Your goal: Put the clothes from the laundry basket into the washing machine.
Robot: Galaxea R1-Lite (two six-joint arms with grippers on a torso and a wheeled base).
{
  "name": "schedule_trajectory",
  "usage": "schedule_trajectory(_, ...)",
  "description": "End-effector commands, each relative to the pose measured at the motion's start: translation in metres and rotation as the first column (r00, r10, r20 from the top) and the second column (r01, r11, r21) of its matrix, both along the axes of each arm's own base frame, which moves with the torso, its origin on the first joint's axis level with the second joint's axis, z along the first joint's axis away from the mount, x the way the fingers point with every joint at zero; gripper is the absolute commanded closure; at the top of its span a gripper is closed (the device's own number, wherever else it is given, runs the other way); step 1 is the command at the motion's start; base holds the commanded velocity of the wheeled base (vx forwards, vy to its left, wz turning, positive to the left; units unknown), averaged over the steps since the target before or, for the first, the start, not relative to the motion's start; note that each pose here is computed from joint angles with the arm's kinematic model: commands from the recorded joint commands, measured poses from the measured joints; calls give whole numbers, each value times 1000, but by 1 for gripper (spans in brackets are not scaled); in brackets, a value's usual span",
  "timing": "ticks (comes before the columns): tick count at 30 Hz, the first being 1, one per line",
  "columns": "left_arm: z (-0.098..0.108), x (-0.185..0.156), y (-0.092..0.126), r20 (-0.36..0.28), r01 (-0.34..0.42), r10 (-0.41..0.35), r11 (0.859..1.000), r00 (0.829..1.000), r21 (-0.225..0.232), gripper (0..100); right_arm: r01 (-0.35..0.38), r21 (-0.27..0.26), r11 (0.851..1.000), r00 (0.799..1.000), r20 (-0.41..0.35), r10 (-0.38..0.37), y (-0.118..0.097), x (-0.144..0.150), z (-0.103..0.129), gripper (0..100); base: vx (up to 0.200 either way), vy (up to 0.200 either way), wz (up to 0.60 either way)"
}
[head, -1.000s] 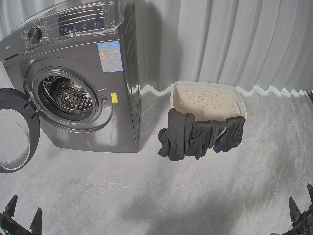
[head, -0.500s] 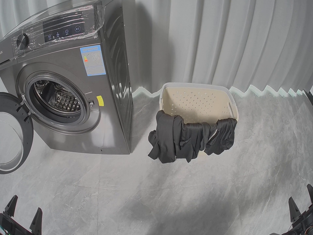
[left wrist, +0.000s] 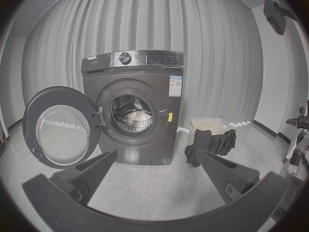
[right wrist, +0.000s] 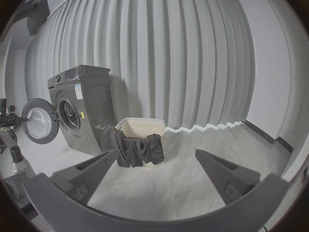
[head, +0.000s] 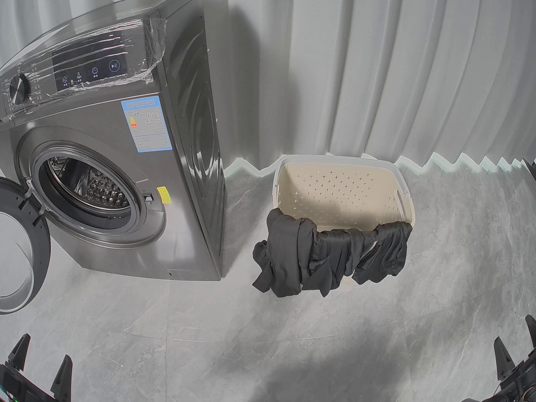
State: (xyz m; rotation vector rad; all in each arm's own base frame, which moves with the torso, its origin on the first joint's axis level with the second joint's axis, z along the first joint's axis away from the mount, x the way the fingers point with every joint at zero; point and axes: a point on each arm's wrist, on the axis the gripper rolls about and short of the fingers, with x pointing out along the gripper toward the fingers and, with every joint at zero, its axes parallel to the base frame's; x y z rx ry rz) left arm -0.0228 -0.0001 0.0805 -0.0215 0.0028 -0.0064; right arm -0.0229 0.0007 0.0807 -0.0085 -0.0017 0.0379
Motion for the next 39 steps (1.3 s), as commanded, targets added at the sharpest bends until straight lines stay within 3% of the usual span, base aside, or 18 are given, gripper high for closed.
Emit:
schedule_trajectory(1,-5,0,0,3,1,-1,1000,1000,0,0,0,-1,1000,1000,-1,0,0,0,-5,0,0,0,0)
schedule_trajectory(25,-5,0,0,3,0,0,1000,1000,2,0,0,-1,1000,1000,0,0,0,0,-5,0,0,-200,0)
schedule_trajectory(39,-5,0,0,1,1,-1,1000,1000,3,0,3,-1,1000,1000,0,-3,0,0,-5,0,0,0,0)
